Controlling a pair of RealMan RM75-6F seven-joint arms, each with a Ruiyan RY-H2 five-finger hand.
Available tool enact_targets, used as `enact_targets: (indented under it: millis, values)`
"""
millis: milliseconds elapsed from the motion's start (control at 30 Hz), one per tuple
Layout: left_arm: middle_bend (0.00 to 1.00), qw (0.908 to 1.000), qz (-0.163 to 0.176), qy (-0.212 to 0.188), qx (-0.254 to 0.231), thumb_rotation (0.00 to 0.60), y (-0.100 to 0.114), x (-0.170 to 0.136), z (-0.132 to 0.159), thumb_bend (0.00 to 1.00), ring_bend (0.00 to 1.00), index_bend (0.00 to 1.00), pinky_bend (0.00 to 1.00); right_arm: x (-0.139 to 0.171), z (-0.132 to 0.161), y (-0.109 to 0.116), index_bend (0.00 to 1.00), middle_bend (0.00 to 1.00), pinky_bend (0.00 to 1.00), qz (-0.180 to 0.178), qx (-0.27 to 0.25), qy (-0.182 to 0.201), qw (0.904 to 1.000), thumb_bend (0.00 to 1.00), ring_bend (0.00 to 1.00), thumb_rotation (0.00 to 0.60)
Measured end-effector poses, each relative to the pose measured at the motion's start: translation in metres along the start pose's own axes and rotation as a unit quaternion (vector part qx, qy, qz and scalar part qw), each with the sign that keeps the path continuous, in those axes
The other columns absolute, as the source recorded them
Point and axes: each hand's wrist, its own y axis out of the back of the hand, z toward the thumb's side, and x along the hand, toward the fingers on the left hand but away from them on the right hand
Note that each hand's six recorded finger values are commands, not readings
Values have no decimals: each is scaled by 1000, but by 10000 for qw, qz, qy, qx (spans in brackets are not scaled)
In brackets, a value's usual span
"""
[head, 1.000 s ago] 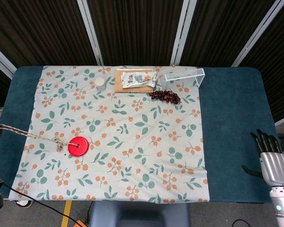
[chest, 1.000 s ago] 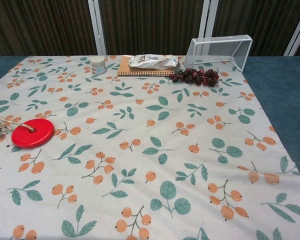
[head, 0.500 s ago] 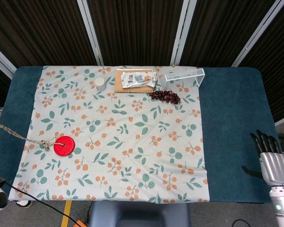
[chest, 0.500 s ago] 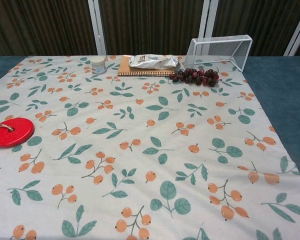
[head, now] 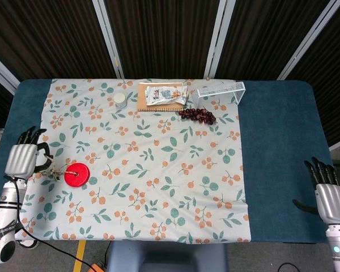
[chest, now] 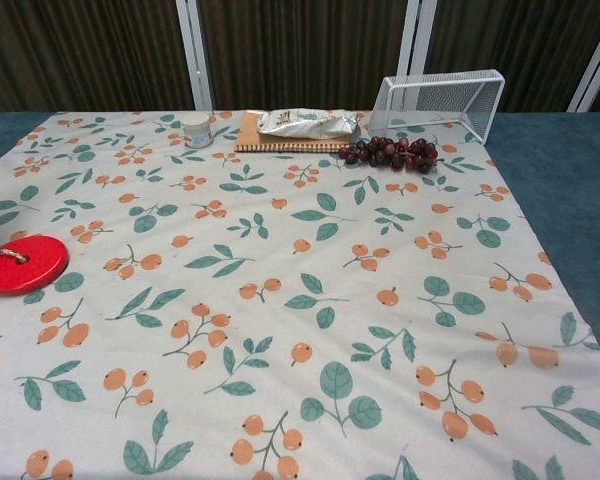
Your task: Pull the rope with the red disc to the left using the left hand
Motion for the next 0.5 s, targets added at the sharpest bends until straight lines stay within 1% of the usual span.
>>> enact_targets:
  millis: [67, 133, 200, 367, 500]
  values:
    - [0, 9992, -386, -103, -10, 600, -11, -2, 0, 348, 0, 0, 71, 0, 2, -1, 0, 0, 0, 7, 5, 31, 10000, 67, 0, 600]
    - [0, 9972, -738, -61, 57, 600, -18, -4, -5, 350, 0, 0, 74, 0, 4, -2, 0, 0, 0, 9, 8, 57, 10000, 67, 0, 600]
    - [0, 9956, -930, -7, 95, 600, -19, -5, -10, 352, 0, 0, 75, -1, 5, -2, 0, 0, 0, -2, 10, 66, 10000, 67, 0, 600]
    - [0, 9940, -1087, 116, 91, 600, -14, -11, -17, 375, 0, 0, 74, -1, 6, 0, 0, 0, 0, -32, -6, 80, 10000, 67, 0, 600]
    - [0, 9946, -1002, 270, -25, 600, -7, -20, -25, 429, 0, 0, 75, 1, 6, 2, 0, 0, 0, -58, -46, 97, 9999, 67, 0, 600]
